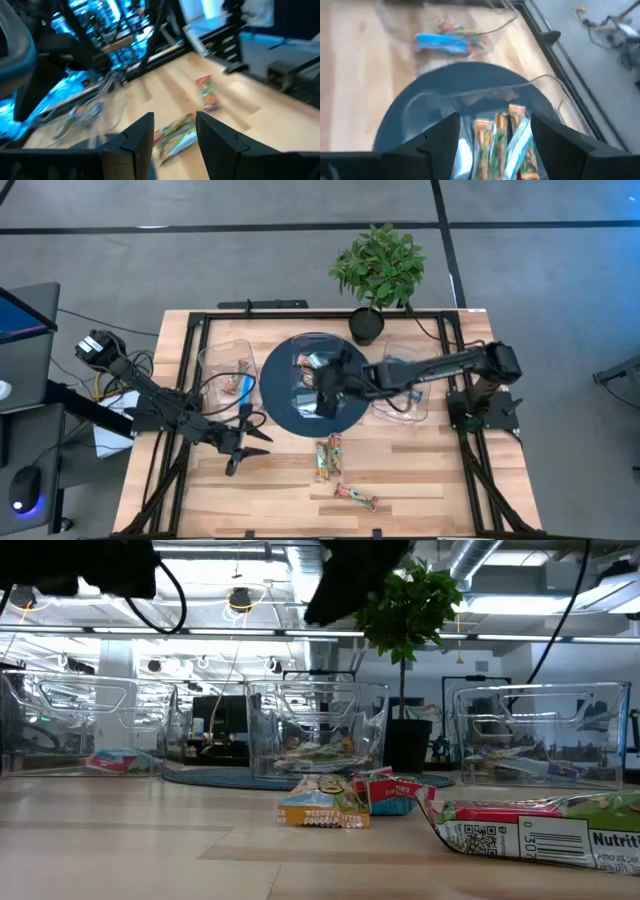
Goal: Pick and place Granola Bars by type
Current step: Put the red granola bar into the left transparent bin
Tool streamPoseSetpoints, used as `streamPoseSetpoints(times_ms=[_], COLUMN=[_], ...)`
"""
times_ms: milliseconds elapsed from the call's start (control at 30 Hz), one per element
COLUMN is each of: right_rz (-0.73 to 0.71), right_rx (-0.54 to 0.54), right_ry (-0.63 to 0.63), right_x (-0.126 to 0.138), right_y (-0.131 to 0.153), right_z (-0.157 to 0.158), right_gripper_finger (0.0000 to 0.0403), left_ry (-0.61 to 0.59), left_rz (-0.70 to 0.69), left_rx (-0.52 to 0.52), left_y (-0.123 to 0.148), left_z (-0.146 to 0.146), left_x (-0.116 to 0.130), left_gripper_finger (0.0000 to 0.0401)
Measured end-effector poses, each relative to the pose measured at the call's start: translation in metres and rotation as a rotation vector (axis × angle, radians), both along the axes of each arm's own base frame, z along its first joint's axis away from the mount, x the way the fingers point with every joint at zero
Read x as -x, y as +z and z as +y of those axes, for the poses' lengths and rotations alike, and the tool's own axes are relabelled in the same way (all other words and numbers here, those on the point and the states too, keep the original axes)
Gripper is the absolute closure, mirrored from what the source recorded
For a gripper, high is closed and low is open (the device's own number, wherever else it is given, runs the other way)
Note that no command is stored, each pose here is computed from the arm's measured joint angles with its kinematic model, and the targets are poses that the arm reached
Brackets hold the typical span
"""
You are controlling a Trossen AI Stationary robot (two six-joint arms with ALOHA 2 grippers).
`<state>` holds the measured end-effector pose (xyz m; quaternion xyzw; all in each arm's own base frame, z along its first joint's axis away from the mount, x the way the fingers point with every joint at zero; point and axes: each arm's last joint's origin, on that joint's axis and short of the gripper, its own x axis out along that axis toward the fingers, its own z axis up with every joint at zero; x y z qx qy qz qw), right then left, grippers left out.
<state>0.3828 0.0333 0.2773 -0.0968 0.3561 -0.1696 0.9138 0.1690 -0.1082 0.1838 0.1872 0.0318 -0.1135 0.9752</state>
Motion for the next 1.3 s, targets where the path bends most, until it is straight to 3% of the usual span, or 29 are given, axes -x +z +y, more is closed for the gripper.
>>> streamPoseSetpoints(times_ms=[200, 367, 667, 1033, 1300], right_rz=[0.066, 0.096, -0.032, -0.149, -0.154], right_rx=[0.063, 0.149, 0.205, 0.144, 0.132], right_ry=[0.06, 0.022, -0.044, -0.061, -0.095], right_x=[0.034, 0.068, 0.128, 0.192, 0.21], right_y=[0.011, 0.007, -0.017, -0.064, -0.071], right_z=[0.061, 0.109, 0.17, 0.194, 0.191], right_gripper_finger=[0.0183, 0.0189, 0.0195, 0.0199, 0.0209], left_ry=[-0.126, -0.145, -0.111, -0.252, -0.321], left_rz=[-0.033, -0.044, -0.01, 0.35, 0.478], left_rx=[0.056, 0.038, -0.068, -0.027, 0.007], left_y=[0.004, 0.005, 0.002, -0.021, -0.053], left_z=[-0.007, -0.021, -0.062, -0.079, -0.082], left_x=[-0.004, -0.023, -0.103, -0.211, -0.253], left_gripper_finger=[0.026, 0.026, 0.026, 0.026, 0.0248])
